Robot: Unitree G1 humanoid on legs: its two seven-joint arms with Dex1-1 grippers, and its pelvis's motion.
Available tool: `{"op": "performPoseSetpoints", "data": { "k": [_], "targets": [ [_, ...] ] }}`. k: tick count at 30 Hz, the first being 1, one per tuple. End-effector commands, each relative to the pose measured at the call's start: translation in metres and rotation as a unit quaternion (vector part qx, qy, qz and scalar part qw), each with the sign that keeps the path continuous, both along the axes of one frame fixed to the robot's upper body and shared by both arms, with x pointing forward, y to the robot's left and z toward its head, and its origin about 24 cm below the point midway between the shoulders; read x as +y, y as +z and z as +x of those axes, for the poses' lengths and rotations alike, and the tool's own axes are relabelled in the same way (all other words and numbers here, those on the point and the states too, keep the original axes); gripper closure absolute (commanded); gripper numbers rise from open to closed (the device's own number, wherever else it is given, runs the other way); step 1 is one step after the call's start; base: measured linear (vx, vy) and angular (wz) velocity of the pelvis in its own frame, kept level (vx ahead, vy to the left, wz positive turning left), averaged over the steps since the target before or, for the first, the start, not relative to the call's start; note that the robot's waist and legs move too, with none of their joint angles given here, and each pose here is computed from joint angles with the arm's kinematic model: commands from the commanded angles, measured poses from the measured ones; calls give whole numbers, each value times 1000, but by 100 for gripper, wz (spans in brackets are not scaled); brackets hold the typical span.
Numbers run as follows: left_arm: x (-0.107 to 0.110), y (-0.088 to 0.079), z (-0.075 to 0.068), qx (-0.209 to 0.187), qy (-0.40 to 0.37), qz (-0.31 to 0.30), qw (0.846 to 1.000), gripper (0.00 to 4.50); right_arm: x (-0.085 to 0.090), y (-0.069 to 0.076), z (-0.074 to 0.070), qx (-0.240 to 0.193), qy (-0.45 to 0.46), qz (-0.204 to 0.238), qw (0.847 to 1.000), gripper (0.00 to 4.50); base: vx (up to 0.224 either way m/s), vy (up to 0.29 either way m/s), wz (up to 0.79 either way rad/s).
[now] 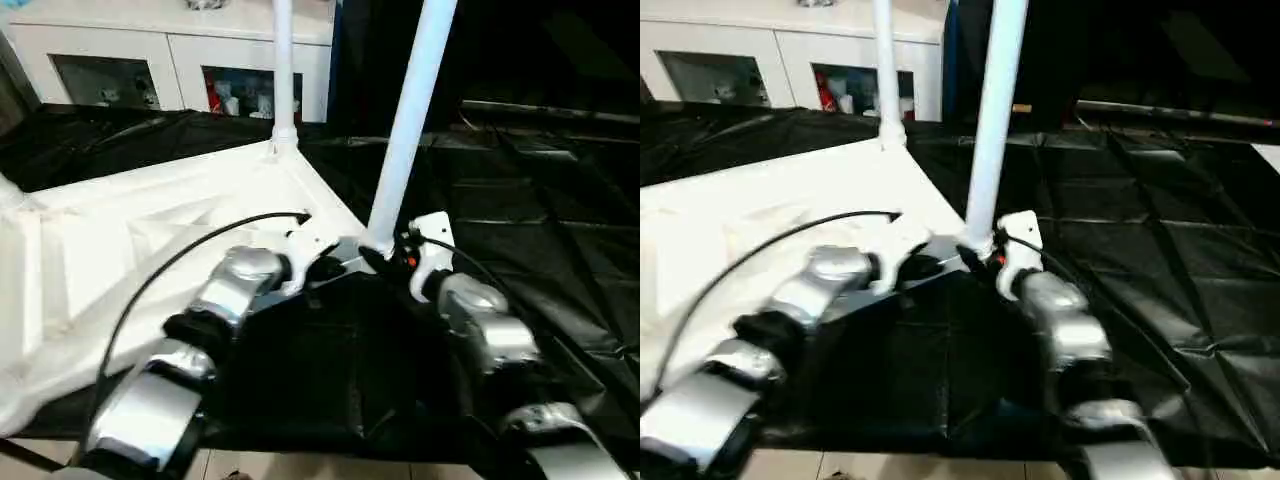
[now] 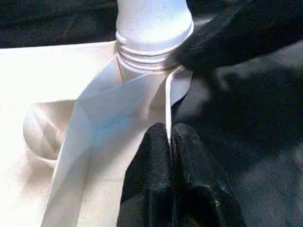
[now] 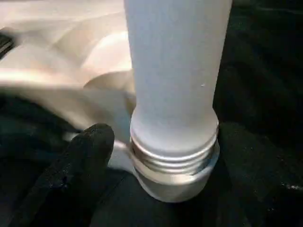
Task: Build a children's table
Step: Rotate leg to tighten
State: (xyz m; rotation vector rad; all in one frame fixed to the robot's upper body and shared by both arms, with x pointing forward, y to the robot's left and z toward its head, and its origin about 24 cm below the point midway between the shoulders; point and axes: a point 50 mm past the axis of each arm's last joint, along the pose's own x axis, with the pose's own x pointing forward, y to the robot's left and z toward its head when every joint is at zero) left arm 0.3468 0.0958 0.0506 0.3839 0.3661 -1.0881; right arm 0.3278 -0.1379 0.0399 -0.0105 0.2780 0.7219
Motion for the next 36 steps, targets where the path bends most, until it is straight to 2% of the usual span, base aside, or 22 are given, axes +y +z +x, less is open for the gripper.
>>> {"op": "performPoseSetpoints", "data": {
  "k": [1,5,12,14,15,20,27,32,33,36],
  "targets": [
    [-8,2,-12,9,-72,-49,996,450,11,6,-6,-1,76,6,997,76,0,0,0],
    [5,4,-26,43,-125,-74,988,450,2,10,-17,12,147,-8,989,76,0,0,0],
    [14,5,-31,59,-142,-80,985,450,3,6,-25,27,186,-28,982,76,0,0,0],
    [15,7,-31,58,-142,-79,985,450,4,4,-27,31,196,-35,980,90,0,0,0],
    [17,7,-32,59,-141,-80,985,450,4,3,-28,33,199,-37,979,112,0,0,0],
    [19,8,-33,59,-141,-79,985,450,5,2,-28,35,200,-39,978,149,0,0,0],
    [19,8,-34,61,-139,-79,985,450,4,0,-29,35,199,-43,979,180,0,0,0],
    [18,5,-29,51,-111,-63,991,450,3,-5,-27,37,165,-39,985,182,0,0,0],
    [16,1,-22,46,-70,-46,995,450,3,-12,-21,36,100,-27,994,182,0,0,0],
    [11,-1,-15,40,-29,-44,998,450,4,-18,-17,42,41,-14,998,182,0,0,0]
  ]
}}
